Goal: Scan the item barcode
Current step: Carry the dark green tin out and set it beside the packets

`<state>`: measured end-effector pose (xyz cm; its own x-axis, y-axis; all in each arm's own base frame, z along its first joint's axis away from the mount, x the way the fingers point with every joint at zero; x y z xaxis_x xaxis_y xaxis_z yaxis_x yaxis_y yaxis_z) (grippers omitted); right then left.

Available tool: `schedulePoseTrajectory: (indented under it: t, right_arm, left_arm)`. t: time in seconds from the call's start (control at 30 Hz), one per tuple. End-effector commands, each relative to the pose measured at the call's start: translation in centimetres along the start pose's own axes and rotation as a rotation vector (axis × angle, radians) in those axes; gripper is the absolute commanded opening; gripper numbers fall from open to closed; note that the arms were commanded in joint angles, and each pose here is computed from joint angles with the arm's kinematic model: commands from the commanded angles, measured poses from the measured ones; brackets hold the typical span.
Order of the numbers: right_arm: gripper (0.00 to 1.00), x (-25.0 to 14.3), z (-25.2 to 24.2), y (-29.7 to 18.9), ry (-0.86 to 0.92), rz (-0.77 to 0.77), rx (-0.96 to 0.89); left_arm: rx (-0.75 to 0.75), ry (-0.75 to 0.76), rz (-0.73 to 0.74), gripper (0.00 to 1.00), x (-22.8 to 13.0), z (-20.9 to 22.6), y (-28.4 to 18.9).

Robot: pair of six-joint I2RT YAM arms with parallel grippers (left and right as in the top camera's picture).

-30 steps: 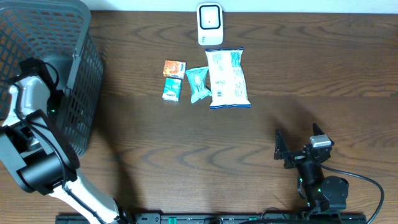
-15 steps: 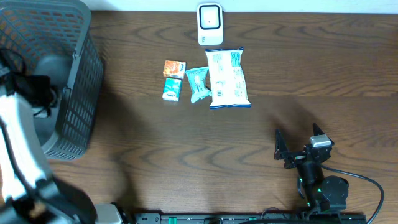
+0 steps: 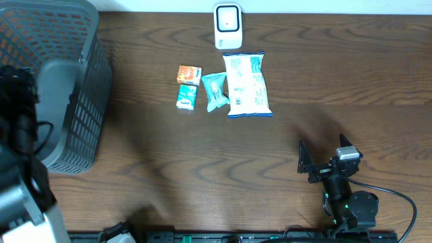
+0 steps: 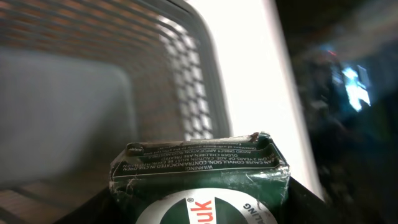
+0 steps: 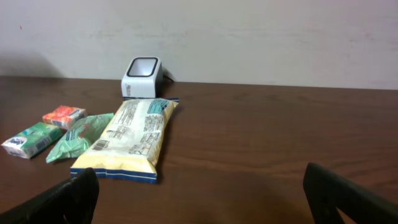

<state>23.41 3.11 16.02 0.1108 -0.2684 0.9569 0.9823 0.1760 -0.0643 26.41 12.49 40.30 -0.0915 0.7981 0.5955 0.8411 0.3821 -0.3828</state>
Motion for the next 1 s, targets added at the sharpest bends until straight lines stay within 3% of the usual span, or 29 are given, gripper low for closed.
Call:
schedulePoseTrajectory:
  t: [0.0,0.27,0.43,0.57,0.8,0.97]
  right_arm:
    - [0.99,-0.1,0.2,0.0,0.006,0.004,0.012]
    - [0.99,-0.1,0.2,0.0,0.006,0.003,0.012]
    - [0.99,-0.1,0.2,0.0,0.006,0.004,0.012]
    - [0.99,-0.1,0.2,0.0,0.006,0.004,0.012]
    - [0.99,-0.1,0.2,0.0,0.006,0.003,0.012]
    - [0.99,-0.1,0.2,0.0,0.006,0.003,0.012]
  left_arm:
    - [-0.116,0.05,0.079,0.57,-2.1,-2.9,-1.2]
    - [-0.226,0.267,0.398,0.57,-12.7,-7.3,1.1]
    - [-0.244,0.591,0.539,0.57,-20.6,-8.3,4.8]
    - [-0.181,0.857,0.582,0.57,-25.5,-6.8,8.6]
    - [-0.018,1.302,0.606,0.57,-29.8,-1.9,15.0]
    - [0.053,1.396,0.667,0.57,-32.7,1.1,18.0]
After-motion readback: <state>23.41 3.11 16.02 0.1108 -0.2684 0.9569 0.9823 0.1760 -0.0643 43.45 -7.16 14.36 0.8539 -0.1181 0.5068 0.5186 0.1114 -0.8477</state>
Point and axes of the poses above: each gripper's point midway between its finger pads, its own y axis out along the fingers, its own z axis along the line the jaws close on, x = y × z, the point moved 1 cm from there along -y, back along the fingers, and after that the axes turned 14 degrees about y, right-handed, at the moved point
